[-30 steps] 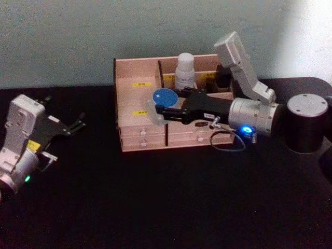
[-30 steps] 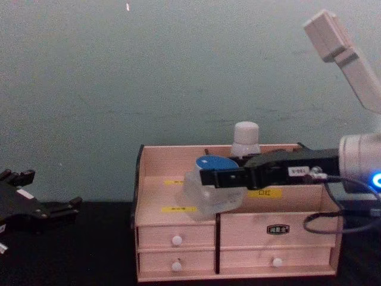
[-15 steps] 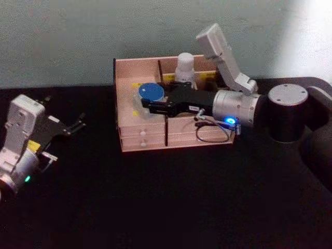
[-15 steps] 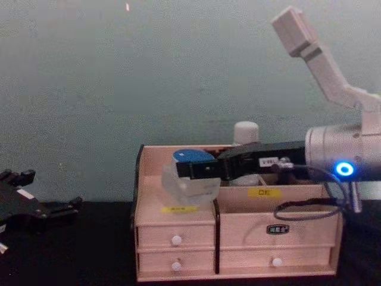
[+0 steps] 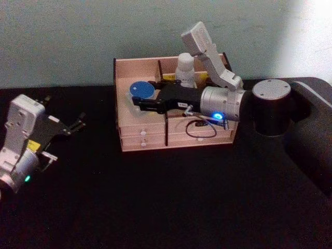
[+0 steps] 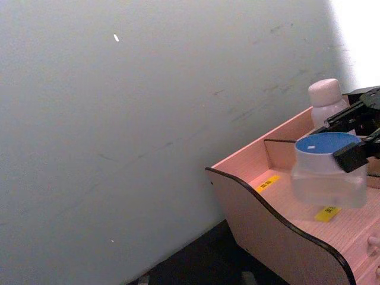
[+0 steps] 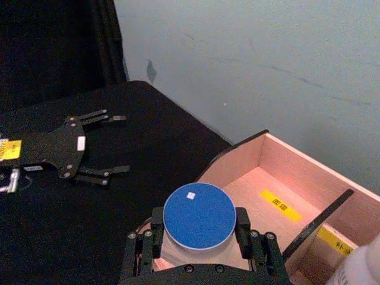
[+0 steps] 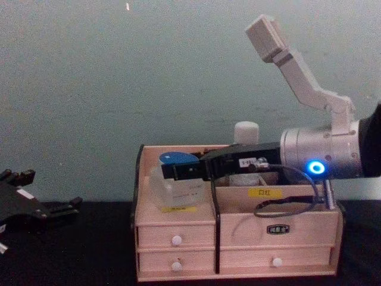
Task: Pick up the facial cleanser and watermelon frost from the table and place them into the tiered storage box.
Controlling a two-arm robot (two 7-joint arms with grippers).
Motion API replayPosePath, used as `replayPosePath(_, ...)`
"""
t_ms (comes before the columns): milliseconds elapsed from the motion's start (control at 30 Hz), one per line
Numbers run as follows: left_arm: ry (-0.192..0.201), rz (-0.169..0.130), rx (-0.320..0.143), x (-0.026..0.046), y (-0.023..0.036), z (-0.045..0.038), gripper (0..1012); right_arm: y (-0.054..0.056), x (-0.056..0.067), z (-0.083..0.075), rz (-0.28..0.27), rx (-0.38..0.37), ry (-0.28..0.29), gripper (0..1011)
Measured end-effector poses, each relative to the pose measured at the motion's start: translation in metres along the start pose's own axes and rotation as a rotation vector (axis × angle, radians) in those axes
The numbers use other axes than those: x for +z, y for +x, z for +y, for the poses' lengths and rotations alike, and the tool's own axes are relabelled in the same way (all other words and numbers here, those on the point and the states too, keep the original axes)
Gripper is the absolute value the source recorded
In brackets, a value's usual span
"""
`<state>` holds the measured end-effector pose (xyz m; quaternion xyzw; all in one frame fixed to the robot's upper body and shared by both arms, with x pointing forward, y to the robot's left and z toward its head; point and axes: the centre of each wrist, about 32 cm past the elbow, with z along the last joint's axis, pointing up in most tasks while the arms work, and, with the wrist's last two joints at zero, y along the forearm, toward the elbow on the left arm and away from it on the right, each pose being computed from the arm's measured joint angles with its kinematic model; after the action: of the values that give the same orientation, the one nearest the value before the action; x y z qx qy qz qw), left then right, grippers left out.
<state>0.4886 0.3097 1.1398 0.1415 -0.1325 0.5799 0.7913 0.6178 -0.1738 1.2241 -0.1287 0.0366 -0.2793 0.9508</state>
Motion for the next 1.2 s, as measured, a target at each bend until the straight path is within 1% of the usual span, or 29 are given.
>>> replayPosePath(433,0.0,0.0,0.0,0.0,0.0,0.0,1001,0.008,0.004,0.016,-0.009,-0.007,-0.014,723)
replayPosePath(867,0.0,0.0,0.0,0.0,0.0,0.0,1001,0.019,0.004,0.022,-0.006,-0.025,-0.027,723)
replayPosePath(1200,0.0,0.0,0.0,0.0,0.0,0.0,1001,0.021,0.004,0.024,-0.007,-0.033,-0.035,723)
